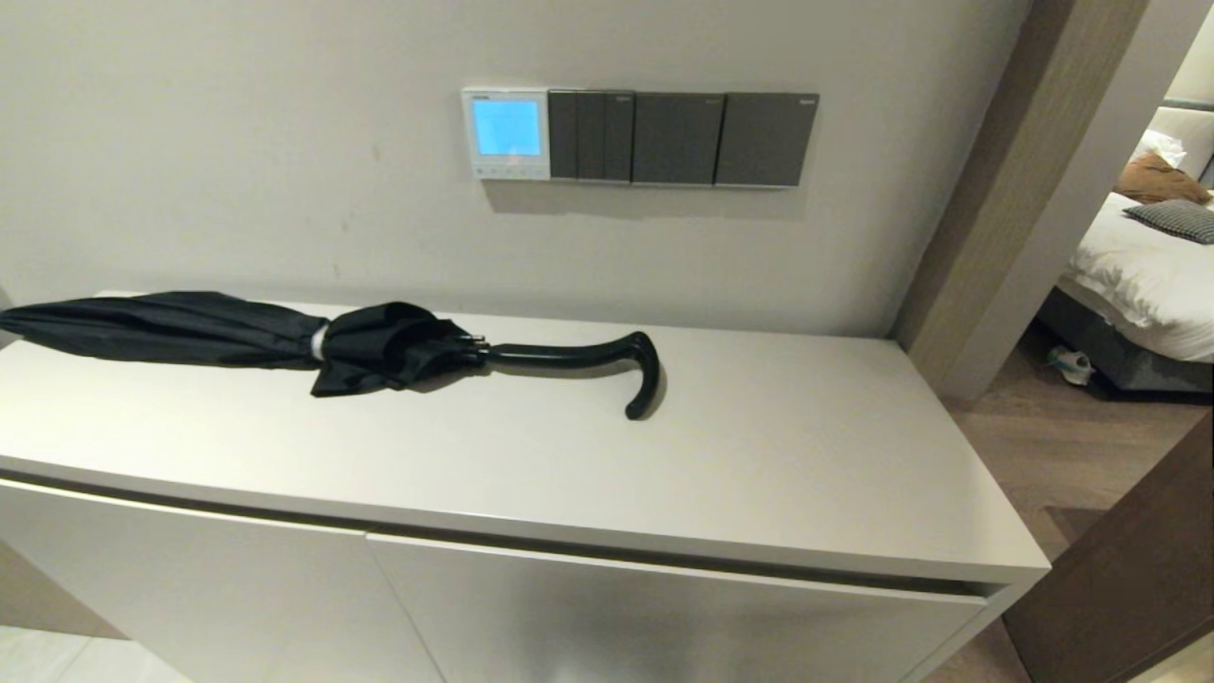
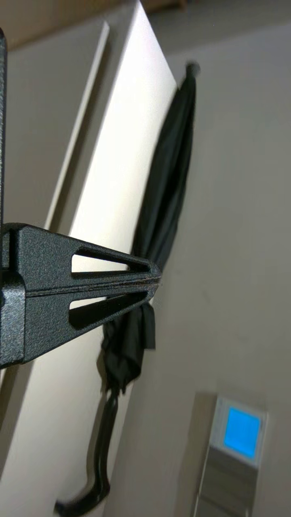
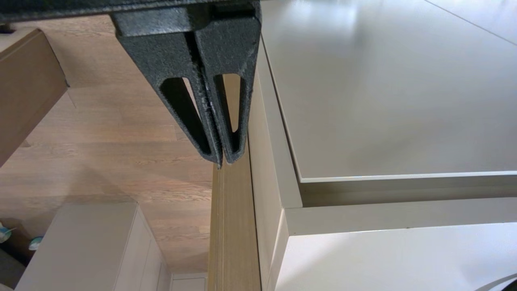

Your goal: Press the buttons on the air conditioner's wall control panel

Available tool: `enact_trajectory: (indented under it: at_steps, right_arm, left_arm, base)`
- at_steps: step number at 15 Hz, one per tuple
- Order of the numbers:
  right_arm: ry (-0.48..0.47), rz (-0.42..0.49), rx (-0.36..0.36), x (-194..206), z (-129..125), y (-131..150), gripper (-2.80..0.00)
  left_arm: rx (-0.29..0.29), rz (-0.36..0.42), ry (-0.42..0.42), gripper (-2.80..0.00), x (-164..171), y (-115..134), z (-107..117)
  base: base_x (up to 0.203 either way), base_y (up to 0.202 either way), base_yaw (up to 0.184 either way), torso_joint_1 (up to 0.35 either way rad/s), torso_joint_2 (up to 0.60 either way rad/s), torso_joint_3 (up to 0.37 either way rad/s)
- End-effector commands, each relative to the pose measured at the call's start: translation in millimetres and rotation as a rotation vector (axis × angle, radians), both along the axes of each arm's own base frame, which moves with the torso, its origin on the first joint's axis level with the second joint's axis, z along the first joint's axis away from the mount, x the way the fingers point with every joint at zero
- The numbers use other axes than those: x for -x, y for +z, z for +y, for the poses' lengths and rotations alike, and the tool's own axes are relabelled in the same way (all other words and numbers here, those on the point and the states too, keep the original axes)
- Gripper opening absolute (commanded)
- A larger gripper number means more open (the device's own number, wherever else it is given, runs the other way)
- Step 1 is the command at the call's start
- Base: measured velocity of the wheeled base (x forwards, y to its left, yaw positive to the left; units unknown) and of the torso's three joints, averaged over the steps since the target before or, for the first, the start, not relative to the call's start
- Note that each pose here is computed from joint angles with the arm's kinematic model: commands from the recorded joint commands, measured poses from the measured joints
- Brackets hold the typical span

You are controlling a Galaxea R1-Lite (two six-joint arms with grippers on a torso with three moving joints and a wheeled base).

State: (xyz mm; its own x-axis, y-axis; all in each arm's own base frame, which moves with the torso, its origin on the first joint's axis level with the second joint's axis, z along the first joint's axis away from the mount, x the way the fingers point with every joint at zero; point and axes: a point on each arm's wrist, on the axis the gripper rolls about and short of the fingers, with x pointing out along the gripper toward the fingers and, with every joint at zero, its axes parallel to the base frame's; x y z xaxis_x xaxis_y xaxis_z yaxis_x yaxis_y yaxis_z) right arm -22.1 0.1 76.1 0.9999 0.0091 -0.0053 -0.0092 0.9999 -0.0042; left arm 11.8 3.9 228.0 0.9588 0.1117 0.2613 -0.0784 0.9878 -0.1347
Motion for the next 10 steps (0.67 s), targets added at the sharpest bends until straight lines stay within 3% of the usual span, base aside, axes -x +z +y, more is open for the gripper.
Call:
enact_trajectory:
  at_steps: [1,6,8,10]
  right_arm:
    - [0.002,-0.001,0.0,0.0,0.0,0.0,-2.8]
    - [0.002,-0.001,0.0,0.0,0.0,0.0,-2.8]
    - [0.002,-0.001,0.0,0.0,0.0,0.0,-2.8]
    - [0.002,0.001,-0.001,0.0,0.0,-0.1,-2.8]
  left_arm:
    - [0.01,-0.026,0.057,-2.8,15.2,-20.1,2.9]
    - [0.013,-0.024,0.074,-2.8,15.5,-21.7,3.2]
    - [0.017,0.063,0.162,-2.8,9.8,-50.6,3.9]
    - [0.022,0.093,0.248,-2.8,9.9,-64.1,4.6]
  base:
    - [0.0,0.0,0.0,0.0,0.0,0.0]
    - [0.0,0.0,0.0,0.0,0.0,0.0]
    - [0.0,0.0,0.0,0.0,0.0,0.0]
    - [0.0,0.0,0.0,0.0,0.0,0.0]
